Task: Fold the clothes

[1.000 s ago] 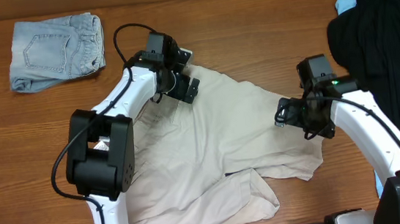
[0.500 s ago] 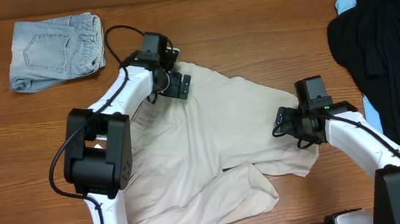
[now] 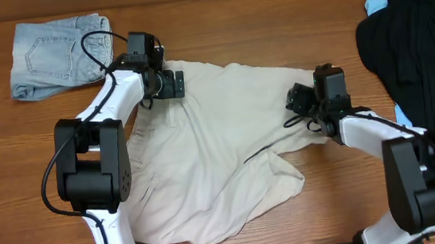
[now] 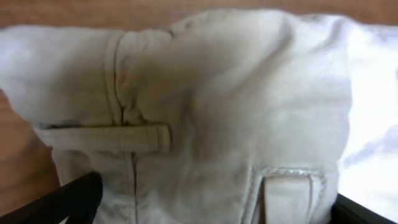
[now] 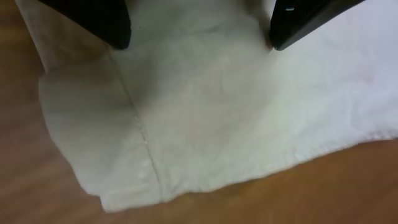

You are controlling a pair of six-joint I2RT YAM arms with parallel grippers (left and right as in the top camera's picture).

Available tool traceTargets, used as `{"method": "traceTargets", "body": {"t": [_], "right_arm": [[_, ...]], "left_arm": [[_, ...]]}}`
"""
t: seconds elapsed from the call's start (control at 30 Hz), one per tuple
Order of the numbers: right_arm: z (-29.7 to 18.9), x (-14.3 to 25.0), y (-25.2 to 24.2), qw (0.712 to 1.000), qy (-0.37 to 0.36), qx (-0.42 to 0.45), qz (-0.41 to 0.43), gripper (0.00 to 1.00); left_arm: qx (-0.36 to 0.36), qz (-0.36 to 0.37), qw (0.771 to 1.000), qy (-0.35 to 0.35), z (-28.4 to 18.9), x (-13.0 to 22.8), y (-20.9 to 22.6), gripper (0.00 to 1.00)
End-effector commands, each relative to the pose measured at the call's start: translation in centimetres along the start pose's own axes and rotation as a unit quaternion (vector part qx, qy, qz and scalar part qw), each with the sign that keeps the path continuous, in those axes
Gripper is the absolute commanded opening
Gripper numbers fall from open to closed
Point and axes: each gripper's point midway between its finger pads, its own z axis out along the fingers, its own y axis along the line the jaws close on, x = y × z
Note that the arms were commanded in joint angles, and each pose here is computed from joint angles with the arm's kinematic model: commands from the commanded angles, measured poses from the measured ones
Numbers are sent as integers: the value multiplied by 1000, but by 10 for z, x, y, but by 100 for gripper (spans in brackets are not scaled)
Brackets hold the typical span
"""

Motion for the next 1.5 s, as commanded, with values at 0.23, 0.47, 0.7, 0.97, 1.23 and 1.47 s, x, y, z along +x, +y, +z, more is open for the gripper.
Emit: {"method": "traceTargets", "body": {"t": [0.23,0.47,0.7,0.97,1.23,1.47], "right_arm": [[16,-52,14,999,-34,-15,9,76],[-20,-97,41,999,29,-21,-33,100],[-113,-88,77,988,142,-49,-42,100],[-174,-1,96,959,265,-49,-91,96],[-169,121,109,922,354,-47,-151,89],[-162,173,88,910,386,-41,-147,85]], "left_arm": [[8,-74,995,-73,-14,-55,12,100],[16,-38,995,-92,-84,-105,23,100],[-20,2,999,-38,-177,-96,24,100],[-6,-21,999,39,-237,-50,13,98],[24,-42,999,21,-273,-40,-1,94],[-7,-32,997,-72,-351,-32,4,100]]}}
